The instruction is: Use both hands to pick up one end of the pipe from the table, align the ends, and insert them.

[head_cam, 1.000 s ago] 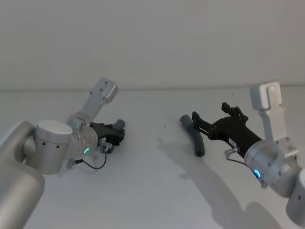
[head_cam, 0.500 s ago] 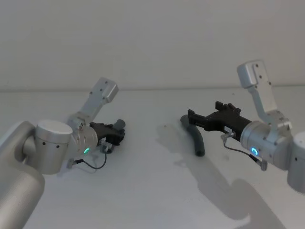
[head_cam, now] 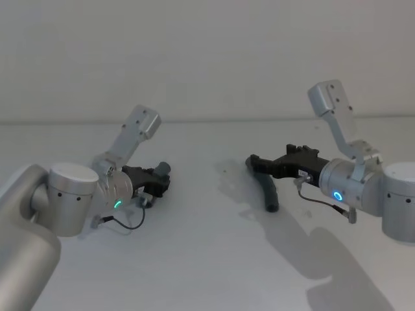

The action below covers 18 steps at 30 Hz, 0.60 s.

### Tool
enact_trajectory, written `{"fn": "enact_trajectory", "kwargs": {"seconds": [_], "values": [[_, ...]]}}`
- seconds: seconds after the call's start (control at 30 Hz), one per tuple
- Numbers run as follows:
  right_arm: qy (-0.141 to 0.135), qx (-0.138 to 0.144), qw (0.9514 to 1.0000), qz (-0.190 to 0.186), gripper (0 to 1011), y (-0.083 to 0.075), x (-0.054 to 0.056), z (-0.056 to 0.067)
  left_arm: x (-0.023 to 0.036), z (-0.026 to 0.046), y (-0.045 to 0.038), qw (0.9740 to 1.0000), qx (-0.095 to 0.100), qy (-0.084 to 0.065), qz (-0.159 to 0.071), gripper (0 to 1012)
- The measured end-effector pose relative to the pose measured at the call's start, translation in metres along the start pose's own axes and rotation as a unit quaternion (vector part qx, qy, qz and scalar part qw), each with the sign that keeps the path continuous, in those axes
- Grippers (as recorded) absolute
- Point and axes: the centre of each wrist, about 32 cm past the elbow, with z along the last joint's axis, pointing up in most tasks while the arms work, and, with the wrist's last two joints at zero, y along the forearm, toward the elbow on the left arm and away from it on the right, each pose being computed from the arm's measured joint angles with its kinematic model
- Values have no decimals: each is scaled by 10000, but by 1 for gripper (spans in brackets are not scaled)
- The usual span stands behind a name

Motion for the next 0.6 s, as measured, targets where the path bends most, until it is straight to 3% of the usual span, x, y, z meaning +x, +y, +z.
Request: {"fn": "enact_trajectory", "kwargs": {"seconds": [0.6], "values": [[-132, -206, 9997, -16, 1000, 209, 19, -87, 0, 0, 0, 10000, 1, 0, 1, 345]]}}
